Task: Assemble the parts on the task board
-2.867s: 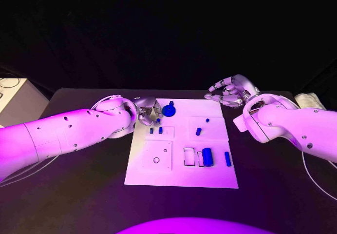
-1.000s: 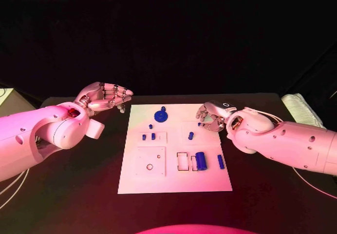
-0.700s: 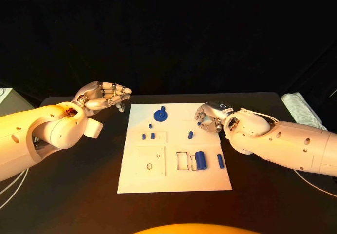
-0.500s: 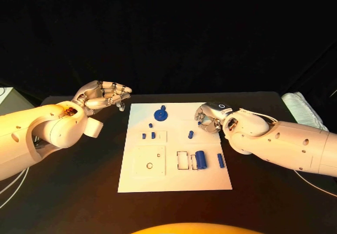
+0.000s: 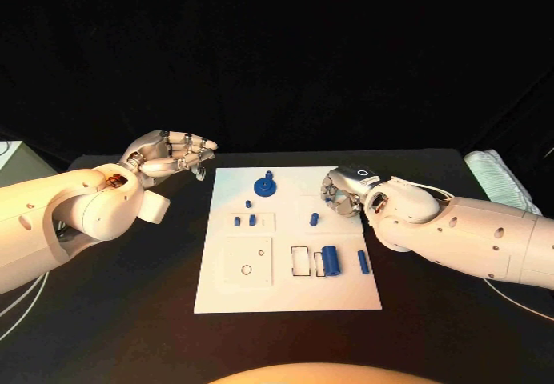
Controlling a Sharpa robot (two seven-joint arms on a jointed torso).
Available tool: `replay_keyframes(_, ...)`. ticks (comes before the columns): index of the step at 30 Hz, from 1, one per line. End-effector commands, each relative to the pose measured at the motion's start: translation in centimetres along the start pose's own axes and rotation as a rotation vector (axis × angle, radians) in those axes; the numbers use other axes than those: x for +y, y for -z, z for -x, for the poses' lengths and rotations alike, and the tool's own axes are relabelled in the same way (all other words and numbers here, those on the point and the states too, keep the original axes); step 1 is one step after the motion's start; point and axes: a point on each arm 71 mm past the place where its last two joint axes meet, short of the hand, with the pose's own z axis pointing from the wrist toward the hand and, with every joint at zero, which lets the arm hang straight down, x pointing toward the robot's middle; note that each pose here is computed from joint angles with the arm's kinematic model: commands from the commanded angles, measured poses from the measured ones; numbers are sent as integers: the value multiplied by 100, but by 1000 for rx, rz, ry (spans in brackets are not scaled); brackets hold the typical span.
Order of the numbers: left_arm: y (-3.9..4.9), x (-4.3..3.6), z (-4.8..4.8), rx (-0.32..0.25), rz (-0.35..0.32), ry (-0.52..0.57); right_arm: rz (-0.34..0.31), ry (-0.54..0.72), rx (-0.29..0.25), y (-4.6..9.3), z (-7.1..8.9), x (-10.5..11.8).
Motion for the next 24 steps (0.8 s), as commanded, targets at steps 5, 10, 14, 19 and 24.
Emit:
replay_keyframes(5,-3,-7,-11,9,-2,10,-11,55,46,23,-122,42)
replay_keyframes(10,-4,-4,-3,6,-1,9,-12,49,7,29,-95,56)
replay_keyframes(14,-6,-3,2,4,0,8,-9,37,-28,46,-65,65)
replay_keyframes(19,-11,1,7,1,1,8,-2,11,-82,79,11,76)
replay_keyframes(24,-21,5,10,-1,2,8,6,-25,-124,117,125,88)
